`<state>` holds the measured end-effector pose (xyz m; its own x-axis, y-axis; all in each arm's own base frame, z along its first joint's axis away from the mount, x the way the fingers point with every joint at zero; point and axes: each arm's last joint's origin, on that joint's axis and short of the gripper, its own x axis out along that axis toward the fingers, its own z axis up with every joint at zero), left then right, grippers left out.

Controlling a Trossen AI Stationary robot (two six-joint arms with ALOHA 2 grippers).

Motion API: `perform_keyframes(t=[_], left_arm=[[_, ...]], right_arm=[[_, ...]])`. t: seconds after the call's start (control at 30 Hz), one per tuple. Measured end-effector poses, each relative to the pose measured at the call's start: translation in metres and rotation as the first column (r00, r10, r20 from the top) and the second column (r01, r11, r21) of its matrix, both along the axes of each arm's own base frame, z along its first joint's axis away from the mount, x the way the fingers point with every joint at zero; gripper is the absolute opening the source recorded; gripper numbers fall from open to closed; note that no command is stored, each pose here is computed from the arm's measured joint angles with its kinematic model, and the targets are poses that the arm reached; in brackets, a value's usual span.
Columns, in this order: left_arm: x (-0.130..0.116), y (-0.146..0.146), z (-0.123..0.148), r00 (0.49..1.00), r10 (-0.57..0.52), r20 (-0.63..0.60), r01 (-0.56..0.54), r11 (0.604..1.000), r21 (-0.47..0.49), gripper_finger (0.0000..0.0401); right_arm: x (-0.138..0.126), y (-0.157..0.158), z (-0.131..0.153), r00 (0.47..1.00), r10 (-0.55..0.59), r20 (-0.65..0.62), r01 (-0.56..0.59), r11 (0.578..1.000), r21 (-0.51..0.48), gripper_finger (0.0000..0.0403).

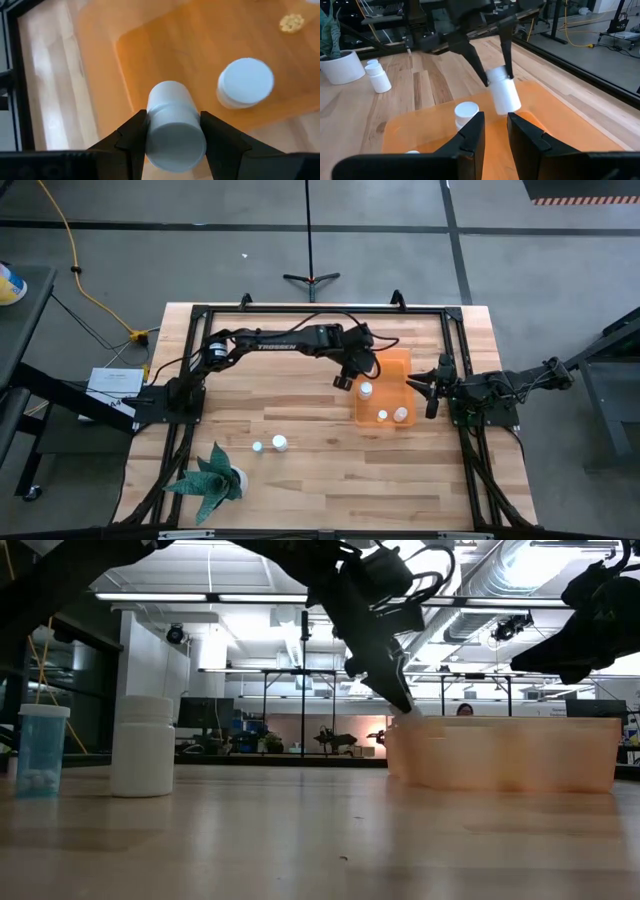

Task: Pick and place pill bottles into a basket
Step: Put the top white medicine bottle into the orange container

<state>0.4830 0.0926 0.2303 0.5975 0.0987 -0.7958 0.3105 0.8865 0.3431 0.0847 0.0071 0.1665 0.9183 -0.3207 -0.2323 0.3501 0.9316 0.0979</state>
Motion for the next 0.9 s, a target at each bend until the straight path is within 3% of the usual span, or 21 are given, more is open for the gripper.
perform_keyframes(t=[0.63, 0.9], left_arm=[[0.006, 0.0, -0.022, 0.999, -0.035, -0.04, 0.034, 0.999, -0.015, 0.0196], [0.008, 0.001, -0.021, 1.0, -0.018, -0.018, 0.017, 1.0, -0.014, 0.0249]], right_arm=[[0.0, 0.0, 0.0, 1.0, -0.001, 0.0, 0.001, 1.0, -0.001, 0.0074], [0.0, 0.0, 0.0, 1.0, 0.0, 0.0, 0.0, 1.0, -0.001, 0.0074]])
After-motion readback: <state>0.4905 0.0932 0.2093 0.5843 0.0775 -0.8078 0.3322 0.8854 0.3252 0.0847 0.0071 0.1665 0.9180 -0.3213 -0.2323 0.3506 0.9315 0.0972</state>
